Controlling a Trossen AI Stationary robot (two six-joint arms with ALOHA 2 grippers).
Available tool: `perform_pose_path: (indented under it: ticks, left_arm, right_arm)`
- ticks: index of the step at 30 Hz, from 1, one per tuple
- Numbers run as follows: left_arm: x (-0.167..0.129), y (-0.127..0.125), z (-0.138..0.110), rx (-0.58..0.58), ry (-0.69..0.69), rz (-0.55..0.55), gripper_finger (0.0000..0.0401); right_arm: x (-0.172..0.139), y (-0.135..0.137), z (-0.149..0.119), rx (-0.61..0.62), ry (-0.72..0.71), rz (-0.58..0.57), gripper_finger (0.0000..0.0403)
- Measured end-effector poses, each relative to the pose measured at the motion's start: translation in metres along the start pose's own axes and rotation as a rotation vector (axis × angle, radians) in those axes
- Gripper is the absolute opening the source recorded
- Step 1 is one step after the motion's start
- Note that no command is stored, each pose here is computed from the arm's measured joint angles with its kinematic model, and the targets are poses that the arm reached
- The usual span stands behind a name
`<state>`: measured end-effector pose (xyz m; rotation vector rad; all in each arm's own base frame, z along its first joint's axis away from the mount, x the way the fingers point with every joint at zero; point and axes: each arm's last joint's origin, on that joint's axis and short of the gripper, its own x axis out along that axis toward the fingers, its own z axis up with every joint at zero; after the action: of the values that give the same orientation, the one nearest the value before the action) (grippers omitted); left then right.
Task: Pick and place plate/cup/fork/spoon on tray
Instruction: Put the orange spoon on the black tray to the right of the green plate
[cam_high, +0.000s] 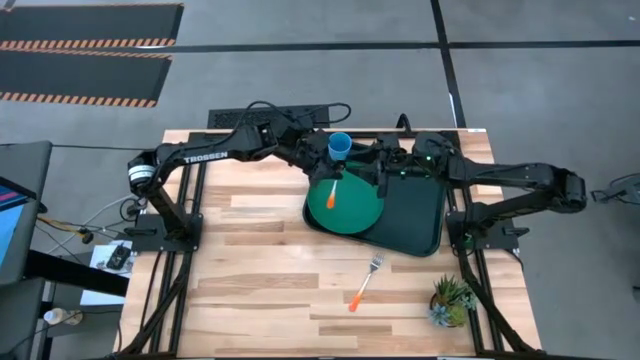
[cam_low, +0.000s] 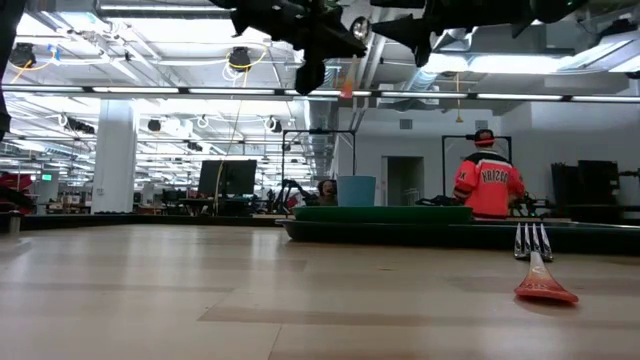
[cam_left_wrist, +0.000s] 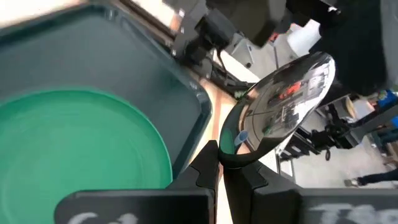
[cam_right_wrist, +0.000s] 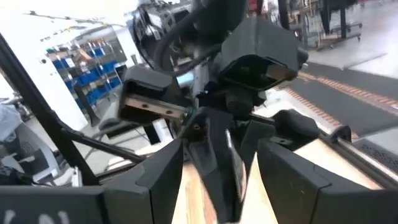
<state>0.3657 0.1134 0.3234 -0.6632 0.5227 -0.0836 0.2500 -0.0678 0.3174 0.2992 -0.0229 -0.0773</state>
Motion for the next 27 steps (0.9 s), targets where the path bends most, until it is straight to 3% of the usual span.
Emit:
perform_pose_path:
  ticks: [11, 15, 22, 27]
  left_arm:
    - [0.012, 0.005, -0.002, -0.046, 0.015, -0.027, 0.0000]
    - [0.012, 0.004, -0.002, -0.050, 0.011, -0.029, 0.0000]
    - [0.012, 0.004, -0.002, -0.056, 0.015, -0.028, 0.0000]
    - [0.012, 0.004, -0.002, -0.058, 0.013, -0.026, 0.0003]
  right_arm:
    - [0.008, -0.006, -0.010, 0.014, 0.045, -0.022, 0.0212]
    - [0.008, -0.008, -0.011, 0.017, 0.054, -0.049, 0.0159]
    - [0.007, -0.011, -0.012, 0.015, 0.071, -0.066, 0.0025]
    - [0.007, -0.011, -0.012, 0.034, 0.066, -0.072, 0.0009]
